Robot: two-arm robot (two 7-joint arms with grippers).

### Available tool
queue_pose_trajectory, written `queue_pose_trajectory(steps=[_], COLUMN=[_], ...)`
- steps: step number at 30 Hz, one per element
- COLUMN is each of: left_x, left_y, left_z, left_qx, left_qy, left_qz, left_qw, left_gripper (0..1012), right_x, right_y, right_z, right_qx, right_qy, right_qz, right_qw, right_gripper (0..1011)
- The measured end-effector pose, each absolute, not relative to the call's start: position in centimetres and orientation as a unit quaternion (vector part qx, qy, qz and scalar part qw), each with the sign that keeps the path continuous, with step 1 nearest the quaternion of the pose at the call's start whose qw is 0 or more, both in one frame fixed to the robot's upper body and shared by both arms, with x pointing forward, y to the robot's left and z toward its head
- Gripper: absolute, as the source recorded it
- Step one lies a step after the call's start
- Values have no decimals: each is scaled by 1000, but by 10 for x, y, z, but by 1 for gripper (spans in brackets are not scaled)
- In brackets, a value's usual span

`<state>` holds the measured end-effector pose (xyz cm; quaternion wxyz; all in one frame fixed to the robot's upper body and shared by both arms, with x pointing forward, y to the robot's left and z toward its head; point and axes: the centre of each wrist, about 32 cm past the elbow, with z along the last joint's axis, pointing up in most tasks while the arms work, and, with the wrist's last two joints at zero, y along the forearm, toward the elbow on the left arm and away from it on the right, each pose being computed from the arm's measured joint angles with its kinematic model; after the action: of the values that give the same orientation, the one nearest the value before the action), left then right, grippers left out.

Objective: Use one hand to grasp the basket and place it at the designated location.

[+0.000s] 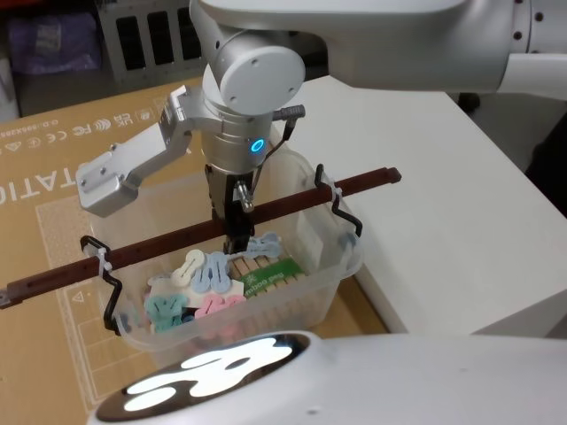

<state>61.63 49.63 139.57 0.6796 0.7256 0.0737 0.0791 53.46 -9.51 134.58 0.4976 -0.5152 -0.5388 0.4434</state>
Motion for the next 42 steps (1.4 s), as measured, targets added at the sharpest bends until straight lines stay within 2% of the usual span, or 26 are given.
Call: queue_pose_trajectory(steps=[6, 7, 13, 21, 42], left_x=[616, 616, 616, 616, 616], left_y=[496, 496, 496, 496, 496], left_z=[1396, 1396, 1396, 1396, 1396], left_qx=[726, 726, 726, 726, 726], left_qy=[74, 74, 74, 74, 74], left_qz=[79, 79, 79, 79, 79], left_qw=[680, 680, 680, 680, 680], left_gripper=[0, 0, 0, 0, 0], right_x=[535, 535, 536, 538, 542], right_y=[-96, -96, -98, -99, -111], right_z=[1346, 1346, 1346, 1346, 1366], right_qx=[-516, -516, -517, -518, -511], right_qy=[-538, -538, -537, -536, -541], right_qz=[442, 442, 439, 436, 419], right_qw=[499, 499, 501, 504, 521], right_gripper=[351, 291, 144, 102, 101])
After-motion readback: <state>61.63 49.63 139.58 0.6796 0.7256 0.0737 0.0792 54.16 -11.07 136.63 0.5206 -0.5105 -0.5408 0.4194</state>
